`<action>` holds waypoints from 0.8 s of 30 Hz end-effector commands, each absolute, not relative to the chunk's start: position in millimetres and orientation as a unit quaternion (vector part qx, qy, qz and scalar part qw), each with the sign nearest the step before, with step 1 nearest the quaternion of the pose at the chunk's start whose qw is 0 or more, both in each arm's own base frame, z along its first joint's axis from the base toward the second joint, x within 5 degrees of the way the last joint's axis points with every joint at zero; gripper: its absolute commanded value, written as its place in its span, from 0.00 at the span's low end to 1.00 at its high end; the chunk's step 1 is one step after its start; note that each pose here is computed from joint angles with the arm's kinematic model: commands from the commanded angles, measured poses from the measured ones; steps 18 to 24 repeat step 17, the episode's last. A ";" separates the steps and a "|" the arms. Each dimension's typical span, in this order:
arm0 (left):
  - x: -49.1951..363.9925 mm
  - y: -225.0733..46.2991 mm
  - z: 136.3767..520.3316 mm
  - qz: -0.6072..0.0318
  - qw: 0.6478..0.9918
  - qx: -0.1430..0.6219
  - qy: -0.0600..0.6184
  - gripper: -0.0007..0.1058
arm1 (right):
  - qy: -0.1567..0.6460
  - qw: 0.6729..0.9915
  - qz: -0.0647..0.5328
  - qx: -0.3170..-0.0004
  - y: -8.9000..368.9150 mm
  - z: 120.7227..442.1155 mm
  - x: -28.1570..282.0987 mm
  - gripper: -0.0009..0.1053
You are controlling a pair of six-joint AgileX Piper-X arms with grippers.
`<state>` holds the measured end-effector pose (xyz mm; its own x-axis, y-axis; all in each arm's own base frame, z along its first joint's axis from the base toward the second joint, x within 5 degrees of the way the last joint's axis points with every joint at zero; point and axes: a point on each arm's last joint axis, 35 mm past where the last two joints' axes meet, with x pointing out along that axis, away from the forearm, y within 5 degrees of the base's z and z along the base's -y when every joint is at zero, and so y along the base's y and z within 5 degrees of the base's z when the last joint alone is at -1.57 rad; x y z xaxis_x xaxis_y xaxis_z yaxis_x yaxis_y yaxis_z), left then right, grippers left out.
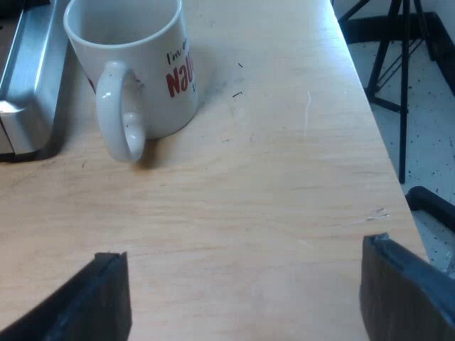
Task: Remove mug from coffee machine
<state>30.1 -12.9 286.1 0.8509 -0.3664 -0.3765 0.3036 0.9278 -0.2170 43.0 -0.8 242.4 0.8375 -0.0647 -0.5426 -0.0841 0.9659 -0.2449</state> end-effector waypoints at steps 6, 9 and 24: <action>32.3 -13.0 287.6 -0.171 0.960 -0.075 0.209 0.82 | 0.279 0.951 0.002 -0.130 -0.9 245.2 43.8 0.65; 32.3 -13.0 287.6 -0.171 0.960 -0.075 0.209 0.82 | 0.279 0.951 0.002 -0.130 -0.9 245.2 43.8 0.65; 31.6 -14.6 287.6 -0.195 0.955 -0.070 0.211 0.82 | 0.279 0.951 0.002 -0.130 -0.9 245.2 43.8 0.65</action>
